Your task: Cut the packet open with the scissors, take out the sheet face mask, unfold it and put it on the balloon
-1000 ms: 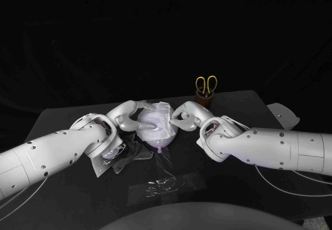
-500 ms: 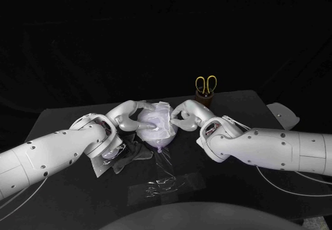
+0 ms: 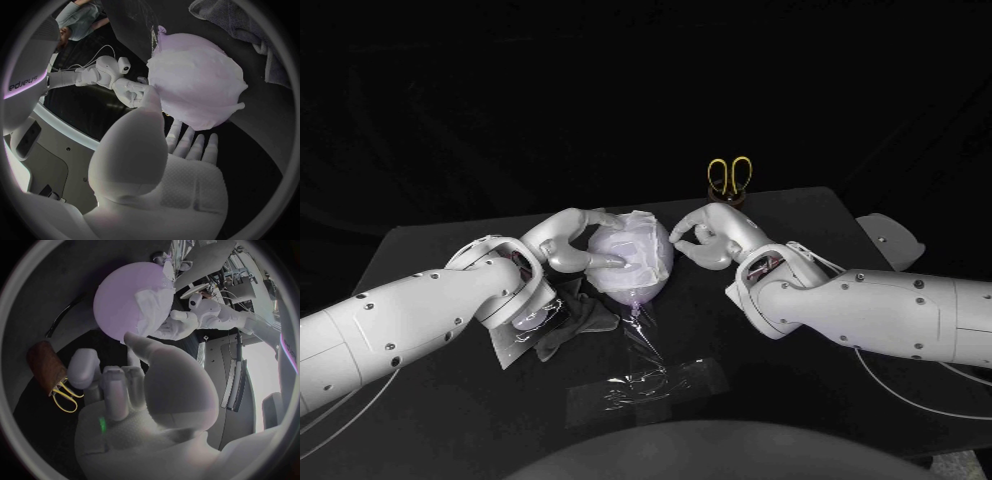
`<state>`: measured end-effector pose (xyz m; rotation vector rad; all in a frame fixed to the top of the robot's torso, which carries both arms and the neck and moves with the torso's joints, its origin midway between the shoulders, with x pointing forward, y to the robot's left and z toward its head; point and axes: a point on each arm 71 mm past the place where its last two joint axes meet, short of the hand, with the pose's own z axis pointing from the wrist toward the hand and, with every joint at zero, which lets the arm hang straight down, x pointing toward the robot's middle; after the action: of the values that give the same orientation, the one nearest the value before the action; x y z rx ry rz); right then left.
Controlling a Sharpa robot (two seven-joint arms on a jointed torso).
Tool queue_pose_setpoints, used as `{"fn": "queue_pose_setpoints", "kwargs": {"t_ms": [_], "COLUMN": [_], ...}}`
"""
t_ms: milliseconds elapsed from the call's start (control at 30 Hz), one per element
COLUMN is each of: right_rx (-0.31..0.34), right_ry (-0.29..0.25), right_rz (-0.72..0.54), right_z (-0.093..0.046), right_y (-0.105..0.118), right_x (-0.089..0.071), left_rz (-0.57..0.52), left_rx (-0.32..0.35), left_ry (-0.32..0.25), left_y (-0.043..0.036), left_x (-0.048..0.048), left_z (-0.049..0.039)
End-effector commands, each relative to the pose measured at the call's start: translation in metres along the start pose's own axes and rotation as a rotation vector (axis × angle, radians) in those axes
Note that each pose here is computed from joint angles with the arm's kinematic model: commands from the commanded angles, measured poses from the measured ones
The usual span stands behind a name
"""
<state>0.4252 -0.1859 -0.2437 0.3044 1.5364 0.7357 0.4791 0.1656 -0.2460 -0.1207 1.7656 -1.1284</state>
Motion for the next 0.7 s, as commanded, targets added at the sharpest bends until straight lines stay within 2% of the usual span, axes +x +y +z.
{"fn": "queue_pose_setpoints", "kwargs": {"t_ms": [33,400,467,700], "right_rx": [0.000,0.028,0.029,0.024], "right_ry": [-0.025,-0.035,-0.020,0.086], "right_rz": [0.000,-0.017,-0.002,0.036], "right_z": [-0.001,-0.005,-0.006,-0.005], "right_y": [-0.003,-0.015,-0.015,-0.007], "right_x": [-0.004,-0.015,-0.014,-0.001], "left_rz": [-0.010,-0.010,-0.010,-0.010], "left_rx": [-0.009,-0.010,-0.010,-0.009], "left_ry": [0.034,0.034,0.034,0.034], "left_y": [0.0009,0.0013,0.0012,0.0009], "left_x": [0.0049,0.0048,0.0049,0.0051], "left_z": [-0.0004,-0.0004,-0.0003,0.0000]}}
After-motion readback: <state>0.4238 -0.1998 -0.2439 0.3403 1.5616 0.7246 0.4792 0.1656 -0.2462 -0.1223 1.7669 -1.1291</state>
